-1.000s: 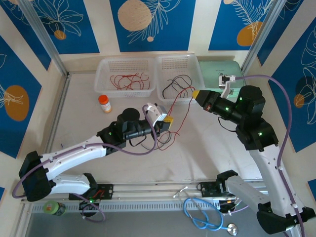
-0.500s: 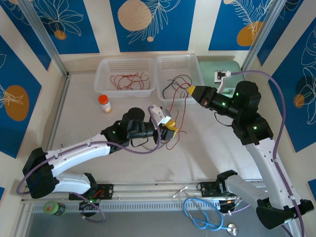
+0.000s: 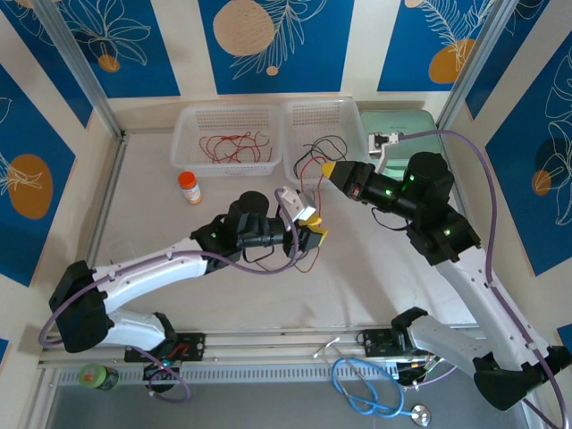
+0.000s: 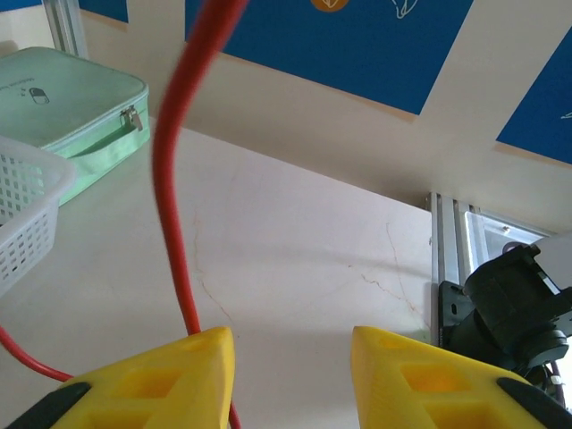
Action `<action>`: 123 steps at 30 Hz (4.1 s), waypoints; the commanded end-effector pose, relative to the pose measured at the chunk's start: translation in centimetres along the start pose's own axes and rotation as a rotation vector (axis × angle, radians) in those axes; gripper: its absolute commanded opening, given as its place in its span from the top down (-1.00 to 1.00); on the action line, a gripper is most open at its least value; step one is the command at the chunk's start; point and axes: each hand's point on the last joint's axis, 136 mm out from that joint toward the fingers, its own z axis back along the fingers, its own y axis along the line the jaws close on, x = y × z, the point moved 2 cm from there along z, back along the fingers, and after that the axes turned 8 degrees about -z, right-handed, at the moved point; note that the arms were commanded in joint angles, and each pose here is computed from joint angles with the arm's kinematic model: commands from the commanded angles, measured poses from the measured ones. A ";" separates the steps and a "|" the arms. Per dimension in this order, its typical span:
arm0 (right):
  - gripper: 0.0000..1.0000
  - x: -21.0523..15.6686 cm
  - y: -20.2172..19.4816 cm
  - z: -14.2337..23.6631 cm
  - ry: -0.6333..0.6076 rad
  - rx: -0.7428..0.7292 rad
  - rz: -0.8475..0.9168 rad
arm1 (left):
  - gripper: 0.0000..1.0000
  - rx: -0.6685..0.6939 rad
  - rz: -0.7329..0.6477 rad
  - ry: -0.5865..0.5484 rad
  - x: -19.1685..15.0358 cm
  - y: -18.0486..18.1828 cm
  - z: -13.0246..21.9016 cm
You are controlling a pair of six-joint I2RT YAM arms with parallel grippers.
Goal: Untangle the cables
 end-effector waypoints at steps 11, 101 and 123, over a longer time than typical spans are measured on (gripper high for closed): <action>1.00 0.4 1.4 0.2 -0.053 -0.001 0.023 | 0.22 0.136 -0.043 0.068 -0.5 2.0 0.0; 1.00 -2.2 -6.5 -1.2 -0.106 -0.367 0.033 | 0.70 0.516 -0.145 -0.031 5.1 6.3 4.9; -0.42 -2.9 -7.5 1.0 -0.123 -0.396 0.044 | 1.00 0.725 -0.226 -0.046 11.6 11.5 9.0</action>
